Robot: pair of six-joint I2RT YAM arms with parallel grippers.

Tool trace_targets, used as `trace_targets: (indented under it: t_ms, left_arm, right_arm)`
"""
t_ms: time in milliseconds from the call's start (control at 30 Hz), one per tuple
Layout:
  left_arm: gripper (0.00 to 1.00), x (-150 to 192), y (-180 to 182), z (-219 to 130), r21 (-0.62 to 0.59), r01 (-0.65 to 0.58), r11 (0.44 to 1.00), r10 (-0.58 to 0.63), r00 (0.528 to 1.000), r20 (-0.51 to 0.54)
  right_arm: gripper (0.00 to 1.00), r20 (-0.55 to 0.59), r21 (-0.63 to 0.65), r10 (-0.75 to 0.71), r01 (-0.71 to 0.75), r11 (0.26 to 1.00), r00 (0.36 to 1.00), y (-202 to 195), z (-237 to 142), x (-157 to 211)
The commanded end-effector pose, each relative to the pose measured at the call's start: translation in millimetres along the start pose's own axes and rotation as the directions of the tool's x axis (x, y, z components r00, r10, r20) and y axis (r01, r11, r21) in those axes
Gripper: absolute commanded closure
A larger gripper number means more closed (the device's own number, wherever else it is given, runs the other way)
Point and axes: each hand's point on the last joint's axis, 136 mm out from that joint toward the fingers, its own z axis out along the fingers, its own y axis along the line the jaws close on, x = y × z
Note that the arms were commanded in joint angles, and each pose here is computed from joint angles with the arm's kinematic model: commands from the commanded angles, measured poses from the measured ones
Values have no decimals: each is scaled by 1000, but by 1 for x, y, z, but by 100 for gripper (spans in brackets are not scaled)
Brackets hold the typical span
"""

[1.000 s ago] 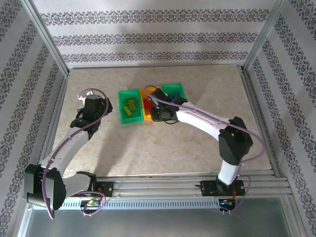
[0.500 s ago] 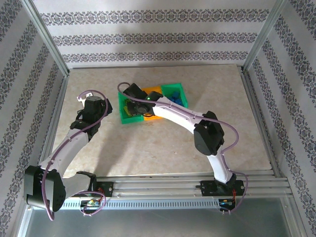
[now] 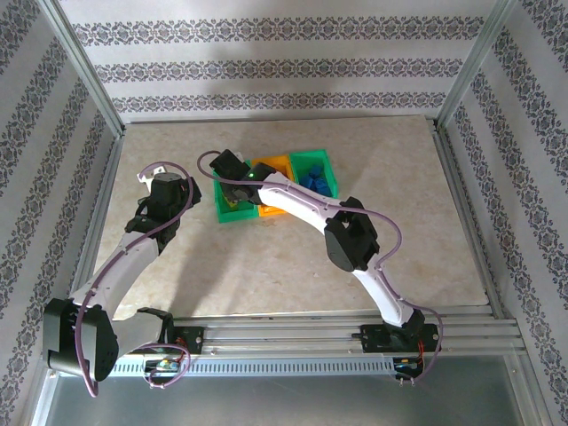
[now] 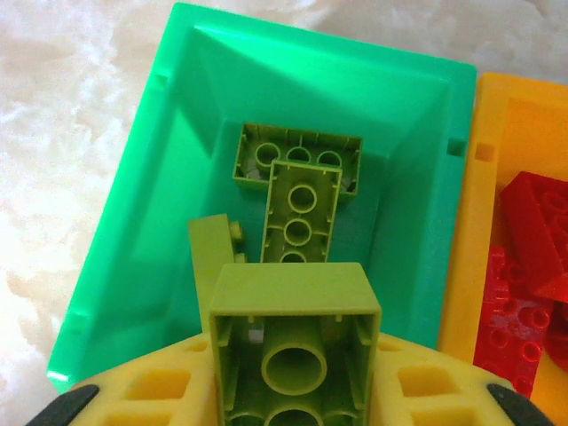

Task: Sort the legos into containers by color
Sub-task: Place the lego in the container, then reset both arms

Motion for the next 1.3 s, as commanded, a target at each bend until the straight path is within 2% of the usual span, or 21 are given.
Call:
trace_targets:
  t_ms: [0,233,467,767,967,1267]
  left_arm:
    - [0,-8,6,-1,-9,32,999,-31,999,38]
    - [0,-8,6,0,-8,31,999,-30,999,37]
    - [0,-7,7,0,-11,29,1000,-29,999,34]
    - [0,-13,13,-4,-40,13,999,-11,999,53]
    - [0,-17,21,-8,-73,-1,997,6,998,67]
    - [0,-17,40,-12,-143,-33,989,44,996,72]
  right_arm:
    - [65,21,56,-31,30,998,999,-7,-4,-8]
    - [55,26,84,-34,32,996,999,-13,-7,-9]
    - [53,47,94,-35,30,995,998,-17,-17,-15]
    - [50,109,88,-2,-7,996,994,-27,-54,-26]
    - [44,157,157,20,-45,986,987,-59,-86,-15]
    - [35,176,313,70,-124,942,982,-133,-124,32]
